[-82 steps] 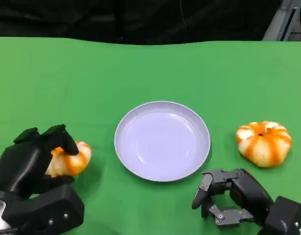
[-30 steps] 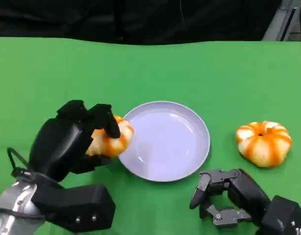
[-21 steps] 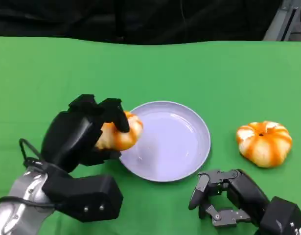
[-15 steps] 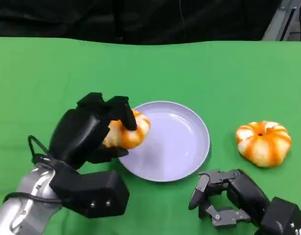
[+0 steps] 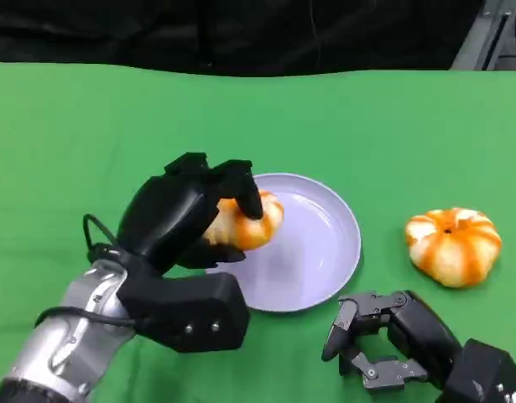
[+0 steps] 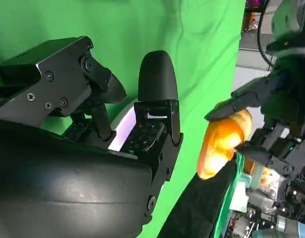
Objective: Grasp the bread from the table and place it into the plate.
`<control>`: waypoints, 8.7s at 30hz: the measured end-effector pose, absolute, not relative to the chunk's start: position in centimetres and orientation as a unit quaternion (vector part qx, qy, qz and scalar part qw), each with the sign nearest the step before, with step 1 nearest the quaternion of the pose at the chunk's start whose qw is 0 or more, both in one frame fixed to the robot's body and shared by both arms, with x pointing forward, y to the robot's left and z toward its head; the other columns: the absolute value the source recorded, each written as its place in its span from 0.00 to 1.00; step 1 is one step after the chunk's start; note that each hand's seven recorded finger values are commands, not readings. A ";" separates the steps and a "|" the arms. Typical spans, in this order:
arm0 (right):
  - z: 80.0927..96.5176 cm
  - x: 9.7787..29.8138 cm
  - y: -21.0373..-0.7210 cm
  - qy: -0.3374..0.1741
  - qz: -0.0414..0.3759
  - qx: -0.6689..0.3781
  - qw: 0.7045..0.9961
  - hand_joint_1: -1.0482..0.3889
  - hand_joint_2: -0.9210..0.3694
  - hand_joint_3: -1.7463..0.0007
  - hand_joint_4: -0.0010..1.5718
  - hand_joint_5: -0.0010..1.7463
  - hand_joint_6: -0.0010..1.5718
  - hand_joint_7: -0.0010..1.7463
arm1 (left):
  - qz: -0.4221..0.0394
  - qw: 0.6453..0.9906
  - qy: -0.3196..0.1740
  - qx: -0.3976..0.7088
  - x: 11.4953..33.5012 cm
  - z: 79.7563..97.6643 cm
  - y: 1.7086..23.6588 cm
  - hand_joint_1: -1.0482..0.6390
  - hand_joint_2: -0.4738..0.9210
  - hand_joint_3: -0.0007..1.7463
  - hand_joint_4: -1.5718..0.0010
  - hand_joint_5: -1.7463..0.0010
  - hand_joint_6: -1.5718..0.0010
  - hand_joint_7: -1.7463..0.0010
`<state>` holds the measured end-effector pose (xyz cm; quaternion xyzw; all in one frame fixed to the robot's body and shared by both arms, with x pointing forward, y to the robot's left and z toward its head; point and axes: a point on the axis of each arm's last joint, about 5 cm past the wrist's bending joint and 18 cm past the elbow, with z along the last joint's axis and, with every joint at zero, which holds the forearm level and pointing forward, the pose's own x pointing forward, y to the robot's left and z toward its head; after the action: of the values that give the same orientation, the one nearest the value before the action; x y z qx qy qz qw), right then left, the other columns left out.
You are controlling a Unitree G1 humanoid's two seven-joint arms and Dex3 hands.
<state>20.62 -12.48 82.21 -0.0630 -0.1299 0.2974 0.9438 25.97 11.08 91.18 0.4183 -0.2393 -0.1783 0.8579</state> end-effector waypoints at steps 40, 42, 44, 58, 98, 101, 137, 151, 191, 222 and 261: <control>82.3 20.7 -11.9 -0.121 0.302 -0.056 0.944 0.84 0.31 0.34 0.63 0.79 0.65 0.59 | -0.262 0.823 -0.216 0.456 29.8 90.5 6.4 0.59 0.92 0.00 0.69 0.00 0.71 0.04; 82.3 20.7 -11.9 -0.122 0.304 -0.056 0.943 0.84 0.31 0.34 0.62 0.78 0.65 0.60 | -0.263 0.822 -0.212 0.458 29.9 90.5 6.4 0.60 0.92 0.00 0.69 0.00 0.70 0.07; 82.4 20.7 -11.8 -0.122 0.304 -0.055 0.943 0.84 0.31 0.34 0.62 0.78 0.65 0.60 | -0.266 0.821 -0.204 0.462 30.0 90.4 6.4 0.60 0.92 0.00 0.70 0.00 0.70 0.07; 82.3 20.5 -11.9 -0.125 0.304 -0.054 0.943 0.86 0.31 0.35 0.62 0.78 0.64 0.60 | -0.286 0.815 -0.164 0.476 30.3 89.8 6.5 0.57 0.93 0.00 0.73 0.01 0.71 0.13; 82.3 20.4 -11.8 -0.129 0.308 -0.056 0.941 0.85 0.31 0.35 0.62 0.82 0.63 0.62 | -0.366 0.807 -0.103 0.452 30.8 90.4 6.6 0.10 1.00 0.48 0.65 1.00 0.75 1.00; 82.3 20.4 -11.8 -0.129 0.308 -0.056 0.941 0.86 0.31 0.34 0.63 0.82 0.63 0.62 | -0.364 0.810 -0.105 0.447 30.9 90.5 6.7 0.07 1.00 0.51 0.61 0.98 0.74 0.99; 82.2 20.4 -11.8 -0.122 0.308 -0.057 0.942 0.89 0.26 0.36 0.62 0.80 0.63 0.63 | -0.215 0.884 -0.264 0.322 27.4 92.0 10.5 0.24 1.00 0.25 0.43 0.97 0.60 0.99; 82.2 20.4 -12.1 -0.126 0.308 -0.071 0.940 0.87 0.29 0.35 0.64 0.79 0.64 0.62 | -0.167 0.920 -0.283 0.214 25.5 89.6 14.1 0.21 1.00 0.35 0.35 0.97 0.57 0.99; 82.2 20.4 -12.4 -0.126 0.308 -0.064 0.941 0.88 0.29 0.36 0.63 0.81 0.63 0.64 | -0.147 0.967 -0.200 0.059 19.6 83.2 17.7 0.18 1.00 0.38 0.34 0.99 0.57 1.00; 82.2 20.5 -12.4 -0.126 0.309 -0.064 0.941 0.86 0.30 0.36 0.63 0.81 0.63 0.63 | -0.216 0.970 -0.109 0.042 18.9 81.6 18.1 0.63 0.98 0.02 0.36 1.00 0.53 0.99; 82.2 20.5 -12.5 -0.125 0.311 -0.059 0.940 0.85 0.32 0.33 0.61 0.80 0.62 0.63 | -0.245 0.960 -0.115 0.074 19.3 81.3 15.1 0.59 0.78 0.55 0.51 0.12 0.45 0.32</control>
<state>20.47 -12.46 82.18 -0.0586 -0.1252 0.3106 0.9404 19.33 15.13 81.29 0.0742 -0.1146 -0.2451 0.9598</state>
